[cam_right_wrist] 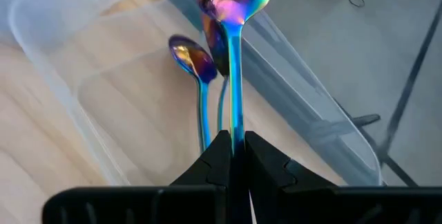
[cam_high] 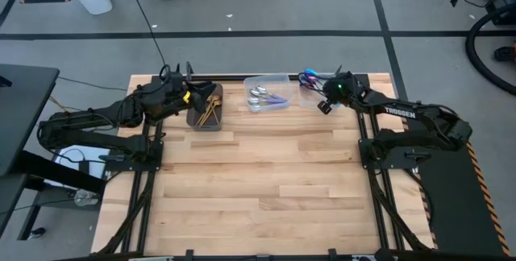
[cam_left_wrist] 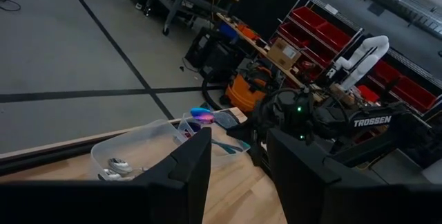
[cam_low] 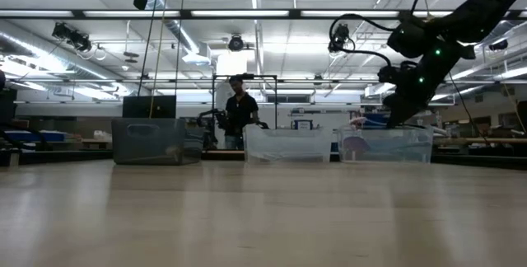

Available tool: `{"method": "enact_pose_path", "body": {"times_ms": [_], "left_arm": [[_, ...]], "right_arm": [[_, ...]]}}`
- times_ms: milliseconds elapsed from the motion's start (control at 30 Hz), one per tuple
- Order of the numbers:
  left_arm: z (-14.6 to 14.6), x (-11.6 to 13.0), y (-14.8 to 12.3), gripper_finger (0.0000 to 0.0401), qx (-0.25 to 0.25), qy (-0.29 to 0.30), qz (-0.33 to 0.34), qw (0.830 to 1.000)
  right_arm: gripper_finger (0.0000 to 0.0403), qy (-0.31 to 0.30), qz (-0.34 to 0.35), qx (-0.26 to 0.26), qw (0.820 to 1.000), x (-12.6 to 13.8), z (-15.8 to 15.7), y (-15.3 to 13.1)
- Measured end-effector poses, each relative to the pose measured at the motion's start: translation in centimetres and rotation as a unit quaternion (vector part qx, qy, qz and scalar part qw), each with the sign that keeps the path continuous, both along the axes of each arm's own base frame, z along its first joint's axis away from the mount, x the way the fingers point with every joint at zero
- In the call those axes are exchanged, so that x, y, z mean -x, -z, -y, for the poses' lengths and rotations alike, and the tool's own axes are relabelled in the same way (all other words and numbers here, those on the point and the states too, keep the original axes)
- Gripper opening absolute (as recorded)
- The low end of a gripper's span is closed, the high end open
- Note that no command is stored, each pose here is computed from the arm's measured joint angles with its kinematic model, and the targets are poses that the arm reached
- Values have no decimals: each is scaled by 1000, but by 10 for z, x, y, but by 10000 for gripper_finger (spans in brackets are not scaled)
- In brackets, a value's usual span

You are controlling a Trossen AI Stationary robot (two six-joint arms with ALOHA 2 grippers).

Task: Sort silverware by color (type)
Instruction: Put the blue spoon into the right transparent bin, then return to Home Position

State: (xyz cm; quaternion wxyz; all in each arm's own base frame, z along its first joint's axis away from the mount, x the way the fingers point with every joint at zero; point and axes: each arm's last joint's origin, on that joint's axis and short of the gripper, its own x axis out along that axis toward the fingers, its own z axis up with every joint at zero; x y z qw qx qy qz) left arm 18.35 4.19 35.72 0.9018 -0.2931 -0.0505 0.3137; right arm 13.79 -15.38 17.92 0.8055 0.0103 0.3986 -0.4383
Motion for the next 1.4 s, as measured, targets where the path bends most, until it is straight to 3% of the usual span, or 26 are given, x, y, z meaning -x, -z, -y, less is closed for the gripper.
{"method": "enact_pose_path", "body": {"times_ms": [433, 733, 867, 1033, 1167, 1400], "left_arm": [[0, 0, 0, 149, -1, 0, -1, 1000], [0, 0, 0, 149, -1, 0, -1, 1000], [0, 0, 0, 149, 2, 0, 1, 1000], [1, 0, 0, 149, 4, 8, 3, 1000], [6, 2, 6, 140, -22, 16, -5, 1000], [14, 6, 53, 115, -8, 34, 53, 998]], "right_arm": [[42, -34, -11, -17, 999, 2, -5, 10], [130, -43, -13, -29, 999, 2, -6, 11], [159, -39, -4, -23, 999, -3, -4, -3], [168, -42, 98, -33, 994, -10, -2, -33], [163, -71, 237, -51, 968, -8, -4, -53], [153, -150, 339, -66, 926, 0, -21, -52]]}}
